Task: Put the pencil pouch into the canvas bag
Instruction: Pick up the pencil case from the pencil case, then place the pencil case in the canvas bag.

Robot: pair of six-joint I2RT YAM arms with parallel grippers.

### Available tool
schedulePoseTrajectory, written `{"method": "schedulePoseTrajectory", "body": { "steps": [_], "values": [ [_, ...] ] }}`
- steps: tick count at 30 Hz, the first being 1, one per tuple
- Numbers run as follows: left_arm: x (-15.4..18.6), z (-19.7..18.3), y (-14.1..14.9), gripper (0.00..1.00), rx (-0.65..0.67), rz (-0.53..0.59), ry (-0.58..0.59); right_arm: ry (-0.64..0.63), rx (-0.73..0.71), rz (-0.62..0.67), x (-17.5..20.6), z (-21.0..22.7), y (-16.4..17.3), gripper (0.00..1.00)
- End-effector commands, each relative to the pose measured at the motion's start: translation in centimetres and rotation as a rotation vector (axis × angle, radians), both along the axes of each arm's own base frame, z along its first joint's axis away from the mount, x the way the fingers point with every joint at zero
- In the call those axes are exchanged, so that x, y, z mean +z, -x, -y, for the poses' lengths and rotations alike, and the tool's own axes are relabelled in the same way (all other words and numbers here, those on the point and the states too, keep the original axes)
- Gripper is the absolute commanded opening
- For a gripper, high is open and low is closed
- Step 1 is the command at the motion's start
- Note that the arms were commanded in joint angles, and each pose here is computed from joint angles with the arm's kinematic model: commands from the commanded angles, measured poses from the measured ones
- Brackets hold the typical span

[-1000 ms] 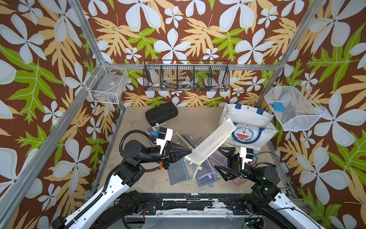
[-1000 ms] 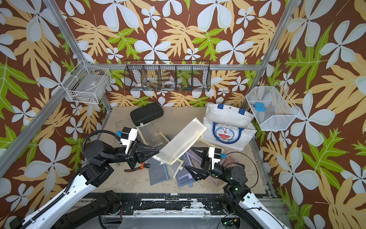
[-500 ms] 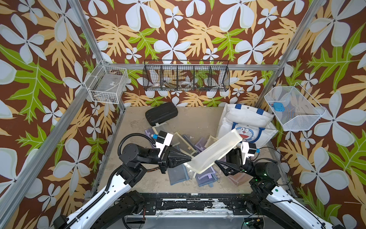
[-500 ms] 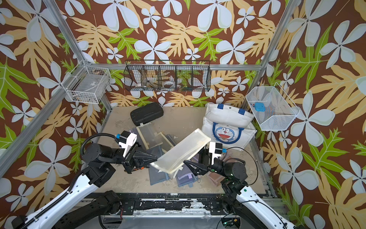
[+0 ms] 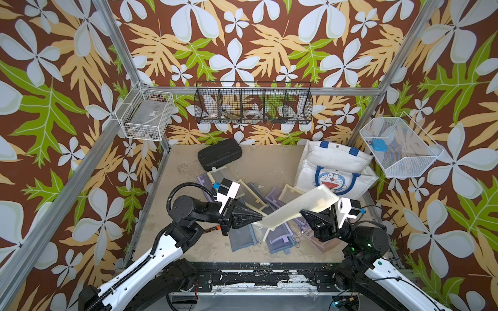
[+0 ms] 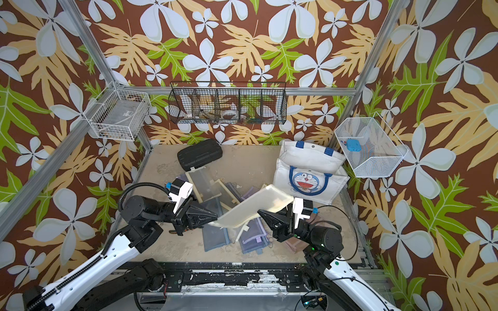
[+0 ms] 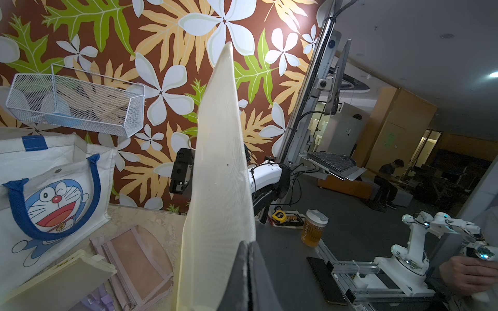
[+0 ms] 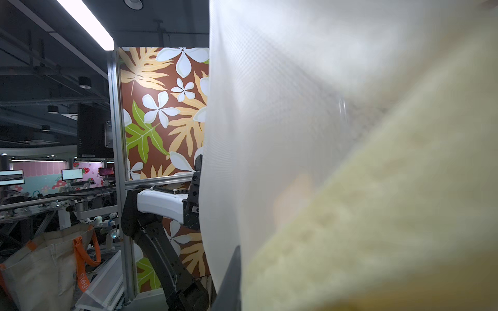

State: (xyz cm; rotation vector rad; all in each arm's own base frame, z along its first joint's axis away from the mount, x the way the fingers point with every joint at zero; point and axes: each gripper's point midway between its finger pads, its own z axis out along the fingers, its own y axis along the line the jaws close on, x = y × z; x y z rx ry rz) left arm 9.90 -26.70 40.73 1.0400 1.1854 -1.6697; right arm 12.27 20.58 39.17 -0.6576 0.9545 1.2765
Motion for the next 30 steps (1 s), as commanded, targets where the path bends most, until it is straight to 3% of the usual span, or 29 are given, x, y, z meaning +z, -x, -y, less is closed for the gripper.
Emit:
{"method": "schedulePoseTrajectory", "body": {
  "steps": [1, 4, 5, 8, 10, 12, 15, 18, 22, 27, 30],
  "values": [
    [0.4, 0.0, -0.1, 0.00, 0.005, 0.011, 0.019, -0.001, -0.053, -0.003, -0.1, 0.3, -0.7, 0.00],
    [-0.4, 0.3, -2.0, 0.00, 0.116, -0.010, -0.011, 0.003, -0.116, -0.024, -0.2, 0.7, -1.6, 0.00],
    [-0.6, 0.3, -2.8, 0.07, 0.162, -0.019, -0.020, 0.013, -0.143, -0.036, -0.4, 0.8, -2.1, 0.00],
    [-1.7, -0.3, -6.1, 0.45, 0.373, -0.061, -0.057, 0.093, -0.305, -0.096, -1.1, 1.3, -4.9, 0.00],
    [-2.7, -1.5, -8.9, 0.80, 0.559, -0.105, -0.084, 0.197, -0.470, -0.170, -2.3, 2.1, -7.9, 0.00],
    [-4.1, -3.0, -11.2, 0.98, 0.722, -0.143, -0.128, 0.296, -0.606, -0.208, -2.8, 3.0, -10.1, 0.00],
    [-7.6, -4.9, -14.5, 1.00, 0.929, -0.220, -0.260, 0.408, -0.799, -0.227, -2.0, 4.8, -12.8, 0.00],
    [-10.9, -6.6, -16.4, 1.00, 1.047, -0.296, -0.373, 0.501, -1.004, -0.218, -0.1, 6.8, -15.5, 0.00],
    [-13.5, -7.3, -16.2, 1.00, 1.053, -0.341, -0.411, 0.637, -1.233, -0.219, 2.7, 9.6, -19.4, 0.00],
    [-13.8, -7.4, -15.2, 1.00, 1.026, -0.323, -0.396, 0.773, -1.462, -0.238, 5.2, 13.7, -23.5, 0.00],
    [-13.7, -7.1, -14.9, 1.00, 1.001, -0.304, -0.394, 0.915, -1.631, -0.241, 4.9, 15.9, -25.6, 0.00]
  ]
}}
